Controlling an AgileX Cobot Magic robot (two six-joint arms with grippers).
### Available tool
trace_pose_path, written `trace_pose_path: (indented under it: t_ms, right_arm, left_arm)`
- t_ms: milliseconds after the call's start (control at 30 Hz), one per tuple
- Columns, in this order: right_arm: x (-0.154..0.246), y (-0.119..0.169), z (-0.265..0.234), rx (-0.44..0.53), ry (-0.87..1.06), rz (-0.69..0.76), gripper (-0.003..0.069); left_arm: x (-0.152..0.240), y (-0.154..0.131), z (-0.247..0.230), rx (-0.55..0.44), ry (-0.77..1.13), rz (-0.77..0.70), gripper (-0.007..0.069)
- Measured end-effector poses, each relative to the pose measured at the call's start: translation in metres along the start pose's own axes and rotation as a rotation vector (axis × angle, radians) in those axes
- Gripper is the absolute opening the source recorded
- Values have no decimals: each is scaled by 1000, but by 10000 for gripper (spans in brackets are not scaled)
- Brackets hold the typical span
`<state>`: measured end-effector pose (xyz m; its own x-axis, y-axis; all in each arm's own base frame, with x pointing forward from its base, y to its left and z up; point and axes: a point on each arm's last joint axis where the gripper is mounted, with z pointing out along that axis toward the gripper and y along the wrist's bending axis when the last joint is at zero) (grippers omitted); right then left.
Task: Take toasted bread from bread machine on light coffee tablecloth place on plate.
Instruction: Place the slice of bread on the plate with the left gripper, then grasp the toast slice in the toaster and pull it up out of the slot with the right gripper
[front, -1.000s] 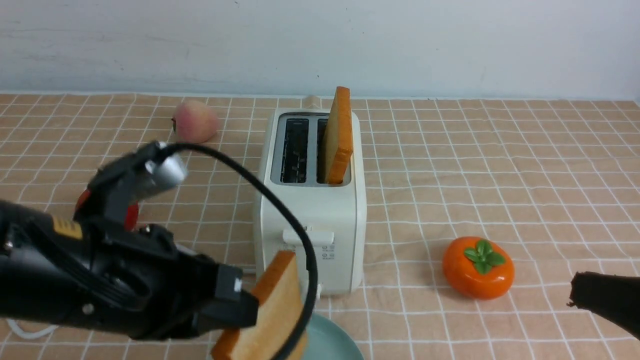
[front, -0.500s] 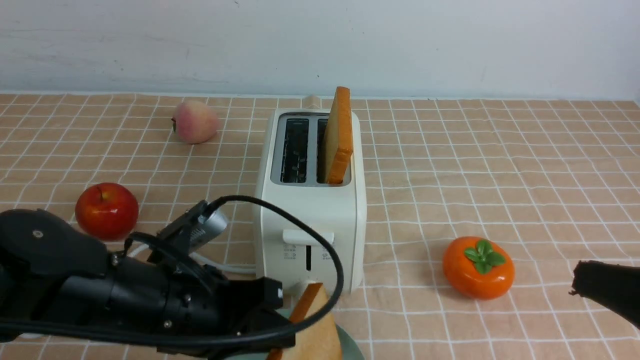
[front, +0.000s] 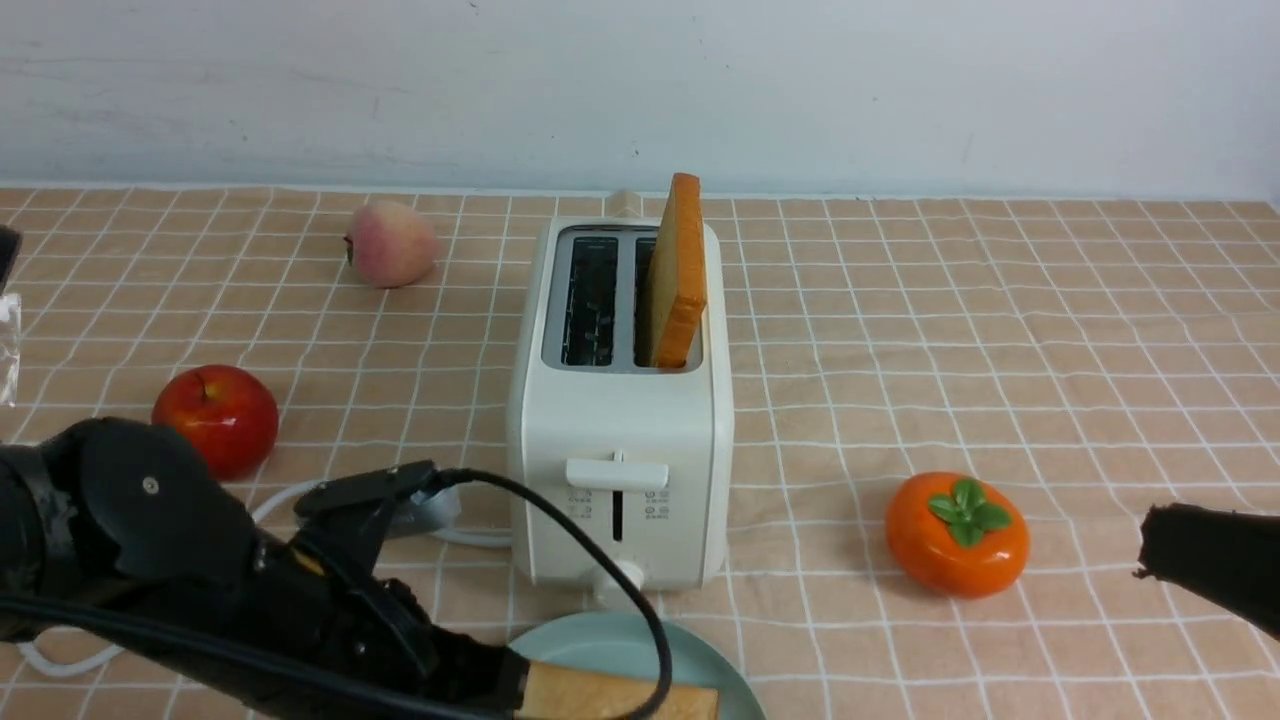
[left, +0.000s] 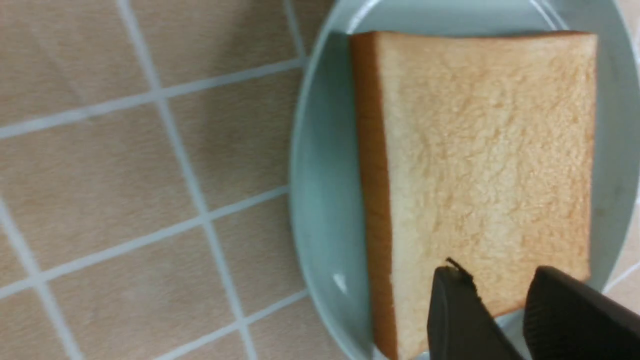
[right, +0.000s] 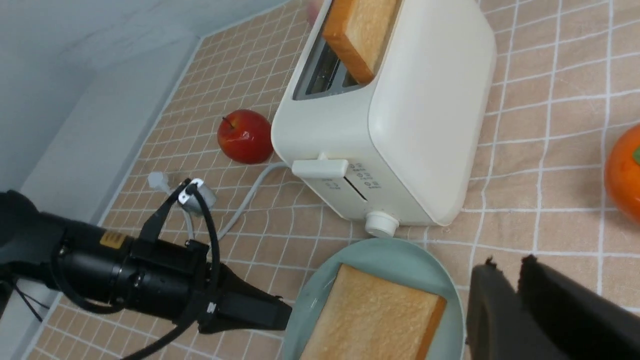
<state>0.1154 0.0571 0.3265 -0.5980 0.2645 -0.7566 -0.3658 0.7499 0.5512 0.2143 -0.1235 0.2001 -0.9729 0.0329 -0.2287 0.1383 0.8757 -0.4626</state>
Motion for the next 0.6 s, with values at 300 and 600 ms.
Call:
trace_pose_path:
  t_ms: [300,600]
  right_arm:
    - [-39,11,10,24,222,-41,85]
    - [-82,9,55,134,478,-12,88]
  left_arm:
    - [-18,-7,-33,-161,41,120,214]
    - [8,-20,-115,-192,-287,162,-14]
